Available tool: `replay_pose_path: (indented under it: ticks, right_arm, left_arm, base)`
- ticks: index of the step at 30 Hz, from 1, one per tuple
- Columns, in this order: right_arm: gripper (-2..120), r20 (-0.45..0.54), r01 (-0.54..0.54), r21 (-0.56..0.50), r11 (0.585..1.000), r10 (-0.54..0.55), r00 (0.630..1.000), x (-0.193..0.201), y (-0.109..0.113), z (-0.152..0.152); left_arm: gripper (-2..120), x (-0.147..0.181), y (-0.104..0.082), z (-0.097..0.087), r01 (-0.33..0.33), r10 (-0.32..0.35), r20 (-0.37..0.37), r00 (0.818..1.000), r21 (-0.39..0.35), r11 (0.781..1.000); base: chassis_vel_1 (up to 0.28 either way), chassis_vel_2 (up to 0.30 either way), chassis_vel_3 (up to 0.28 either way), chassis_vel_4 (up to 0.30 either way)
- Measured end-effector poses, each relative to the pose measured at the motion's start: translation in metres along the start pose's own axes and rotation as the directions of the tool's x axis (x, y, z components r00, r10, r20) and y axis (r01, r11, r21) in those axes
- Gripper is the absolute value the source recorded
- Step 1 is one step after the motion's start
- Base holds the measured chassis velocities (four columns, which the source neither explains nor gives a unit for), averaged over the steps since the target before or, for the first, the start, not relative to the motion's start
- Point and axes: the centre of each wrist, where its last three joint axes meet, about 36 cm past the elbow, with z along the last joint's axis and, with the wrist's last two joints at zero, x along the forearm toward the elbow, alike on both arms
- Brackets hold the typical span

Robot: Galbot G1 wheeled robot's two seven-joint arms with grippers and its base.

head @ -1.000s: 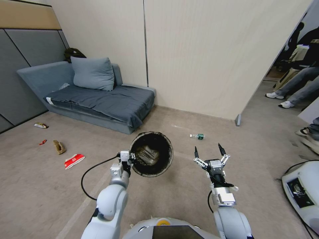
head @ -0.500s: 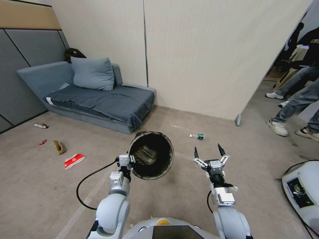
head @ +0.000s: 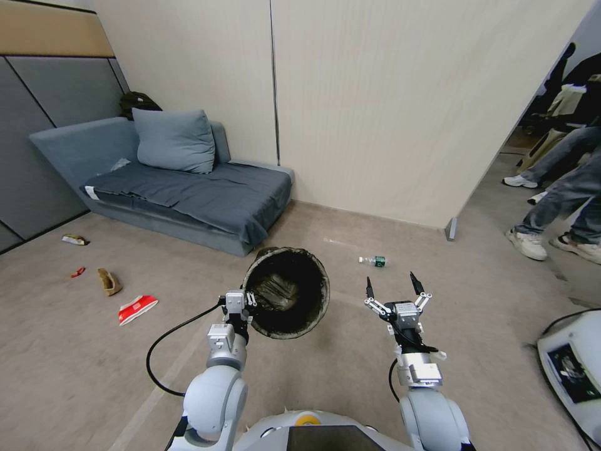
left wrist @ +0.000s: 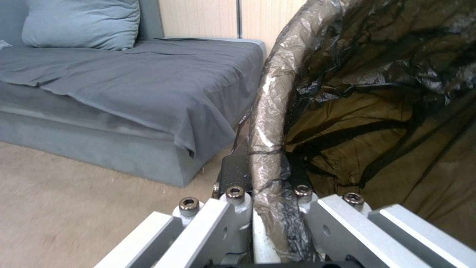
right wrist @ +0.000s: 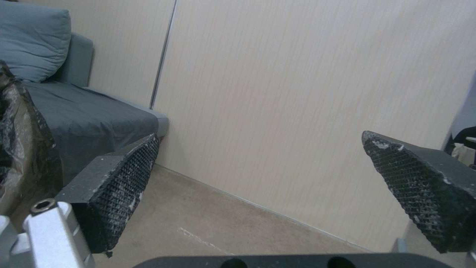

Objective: Pick up the trash bin, then pick up the garbage from the floor and place it into the trash bin.

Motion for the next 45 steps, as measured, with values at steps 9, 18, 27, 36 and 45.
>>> replay_pose_path:
  ticks: [9,18,27,36,45]
  right_arm:
    - [100,0.0,0.0,0.0,1.0,0.0,1.0,0.0001,0.0,0.0]
    - [100,-0.001,-0.001,0.0,1.0,0.001,1.0,0.0001,-0.0002,0.0]
    - [100,0.0,-0.002,0.001,1.0,0.002,1.0,-0.0002,-0.0002,0.0]
    - [100,0.033,0.006,0.008,1.0,-0.006,0.999,-0.0007,-0.001,0.0]
    - [100,0.049,0.022,0.032,0.999,-0.023,0.999,-0.0005,-0.0039,0.0005]
  left_arm:
    - [0,0.0001,-0.0007,-0.0001,0.002,-0.002,-0.001,1.0,0.004,1.0]
    - [0,-0.0018,-0.003,0.0017,0.001,-0.001,-0.006,1.0,0.009,1.0]
    - [0,-0.003,-0.003,0.0039,0.002,-0.002,-0.01,1.0,0.003,1.0]
    - [0,-0.001,-0.0043,0.0028,-0.006,0.006,-0.008,1.0,-0.001,1.0]
    - [0,0.0,-0.0047,0.0021,-0.004,0.004,-0.007,1.0,-0.001,1.0]
  base:
    - [-0.228,0.24,0.233,-0.241]
    - [-0.213,0.202,0.219,-0.225]
    - [-0.167,0.173,0.189,-0.169]
    - [-0.01,0.008,0.005,-0.009]
    - [0.0,0.0,0.0,0.0]
